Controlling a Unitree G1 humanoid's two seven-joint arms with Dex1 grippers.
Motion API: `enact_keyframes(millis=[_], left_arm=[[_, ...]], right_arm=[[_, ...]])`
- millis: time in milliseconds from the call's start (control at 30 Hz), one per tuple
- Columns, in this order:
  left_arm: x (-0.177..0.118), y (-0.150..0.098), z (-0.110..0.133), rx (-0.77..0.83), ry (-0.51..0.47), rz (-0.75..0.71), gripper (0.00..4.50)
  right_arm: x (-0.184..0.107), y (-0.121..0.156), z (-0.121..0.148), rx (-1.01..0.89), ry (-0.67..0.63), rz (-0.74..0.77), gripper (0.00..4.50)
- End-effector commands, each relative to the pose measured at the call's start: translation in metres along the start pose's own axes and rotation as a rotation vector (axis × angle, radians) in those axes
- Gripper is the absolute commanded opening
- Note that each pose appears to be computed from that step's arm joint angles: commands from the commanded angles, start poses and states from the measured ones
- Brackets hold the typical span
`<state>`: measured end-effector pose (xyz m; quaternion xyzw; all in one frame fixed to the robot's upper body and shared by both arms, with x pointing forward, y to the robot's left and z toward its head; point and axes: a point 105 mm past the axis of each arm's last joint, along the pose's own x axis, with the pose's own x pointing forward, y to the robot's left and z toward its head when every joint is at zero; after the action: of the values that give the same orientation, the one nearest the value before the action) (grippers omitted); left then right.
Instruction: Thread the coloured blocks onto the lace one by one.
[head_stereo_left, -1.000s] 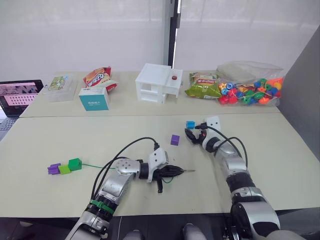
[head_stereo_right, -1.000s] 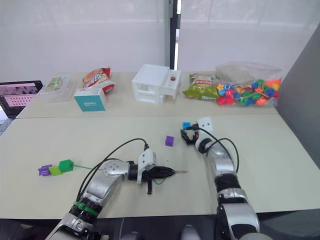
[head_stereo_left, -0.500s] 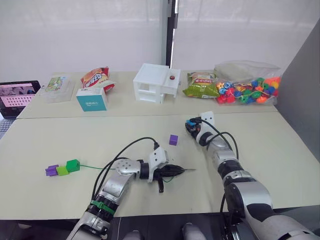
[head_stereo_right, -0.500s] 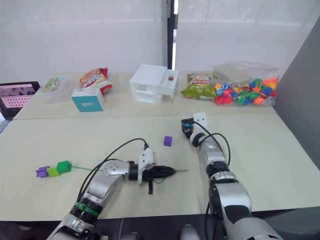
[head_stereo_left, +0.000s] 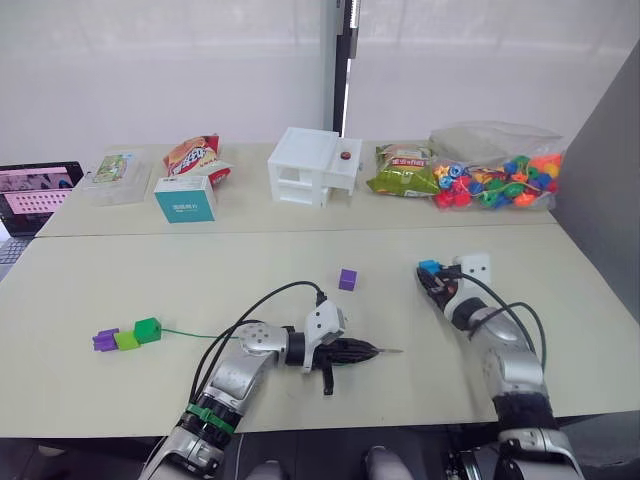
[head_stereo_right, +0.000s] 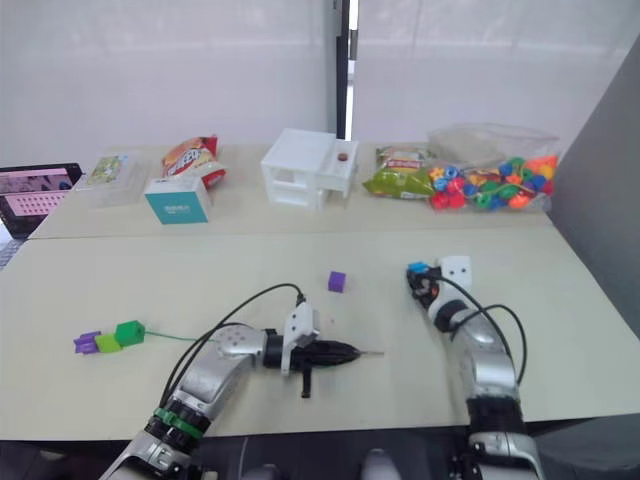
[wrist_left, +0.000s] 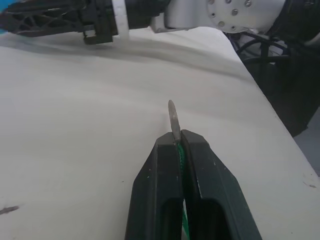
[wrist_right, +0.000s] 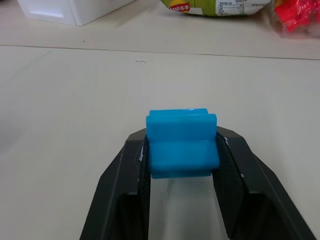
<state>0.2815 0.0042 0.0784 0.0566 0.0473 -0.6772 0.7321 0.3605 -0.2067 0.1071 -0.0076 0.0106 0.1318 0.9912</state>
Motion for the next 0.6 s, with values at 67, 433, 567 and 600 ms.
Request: enact_keyframes(millis=[67,433,567,600], left_arm=[[0.005,-0.001,0.008,0.034,-0.023,-0.063,0.0],[0.006,0.011,0.012,0.074,-0.025,-0.074,0.0],[0.007,0.012,0.012,0.083,-0.023,-0.075,0.0],[0.007,0.012,0.011,0.083,-0.024,-0.075,0.0]], right_arm=[[-0.045,0.032,0.018,0.022,-0.048,0.023,1.17],[-0.093,0.053,-0.021,0.094,0.07,-0.048,1.17],[-0.096,0.06,-0.029,0.113,0.103,-0.043,1.17],[-0.098,0.062,-0.032,0.119,0.114,-0.044,1.17]])
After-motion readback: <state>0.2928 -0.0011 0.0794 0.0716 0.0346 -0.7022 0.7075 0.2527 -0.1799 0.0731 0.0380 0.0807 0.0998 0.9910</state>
